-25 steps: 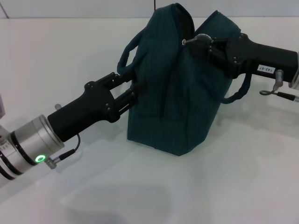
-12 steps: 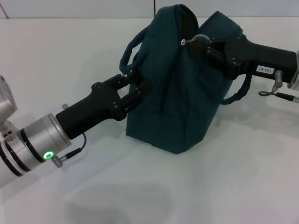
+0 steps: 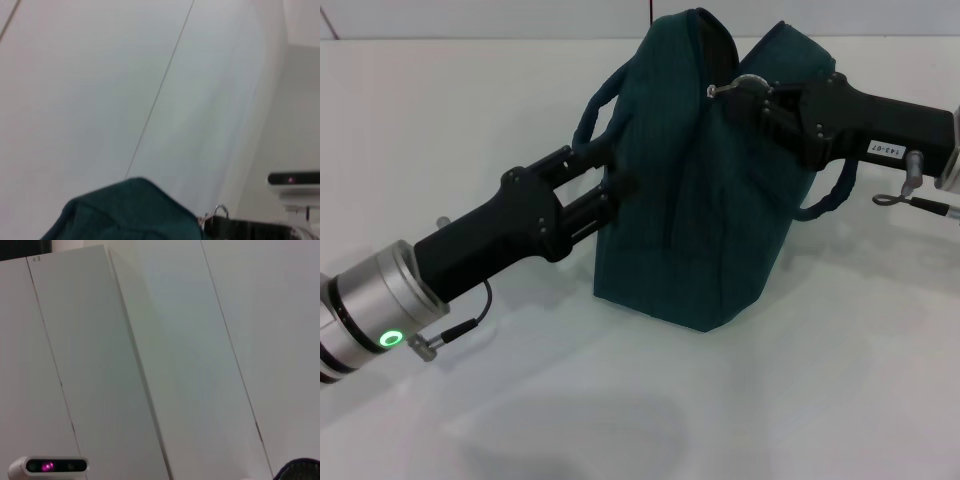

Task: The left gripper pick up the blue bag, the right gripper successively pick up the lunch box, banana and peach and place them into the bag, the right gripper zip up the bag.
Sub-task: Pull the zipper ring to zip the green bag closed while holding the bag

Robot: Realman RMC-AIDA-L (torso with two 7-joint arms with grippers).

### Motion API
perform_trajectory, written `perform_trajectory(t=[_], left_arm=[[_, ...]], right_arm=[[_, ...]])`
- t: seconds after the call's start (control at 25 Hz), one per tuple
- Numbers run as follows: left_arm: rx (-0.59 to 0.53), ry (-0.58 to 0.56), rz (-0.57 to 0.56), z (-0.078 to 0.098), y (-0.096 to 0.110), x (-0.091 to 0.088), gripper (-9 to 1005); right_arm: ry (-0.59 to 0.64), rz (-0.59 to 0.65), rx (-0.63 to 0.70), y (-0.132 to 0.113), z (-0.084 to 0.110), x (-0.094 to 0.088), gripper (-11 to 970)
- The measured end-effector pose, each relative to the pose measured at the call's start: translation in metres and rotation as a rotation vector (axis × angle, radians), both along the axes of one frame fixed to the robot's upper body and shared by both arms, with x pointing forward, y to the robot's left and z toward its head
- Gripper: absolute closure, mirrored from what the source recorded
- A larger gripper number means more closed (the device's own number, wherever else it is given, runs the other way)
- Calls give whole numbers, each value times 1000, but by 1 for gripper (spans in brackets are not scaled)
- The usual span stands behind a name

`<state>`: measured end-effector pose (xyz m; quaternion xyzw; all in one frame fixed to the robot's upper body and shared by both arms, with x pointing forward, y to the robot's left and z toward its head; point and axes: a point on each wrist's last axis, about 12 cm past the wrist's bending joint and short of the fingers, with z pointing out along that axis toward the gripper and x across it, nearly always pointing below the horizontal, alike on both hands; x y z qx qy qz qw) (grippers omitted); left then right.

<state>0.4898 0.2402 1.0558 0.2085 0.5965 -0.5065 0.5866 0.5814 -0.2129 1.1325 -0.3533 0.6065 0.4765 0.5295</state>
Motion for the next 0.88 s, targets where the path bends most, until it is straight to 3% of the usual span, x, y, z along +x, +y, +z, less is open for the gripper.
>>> perform_trajectory(t=[0.36,0.68,0.88], left_arm=[[23,31,39,-7,-6,3,297],[44,-9,138,-22,-24,-7,115],[63,-34,207,-26,-31,-10,120]], right_arm=[[-21,0,-5,0,0,-1,951],[-22,-4,-1,-2,-1,-1,950],[-23,-1,-2,-1,-1,-1,950]])
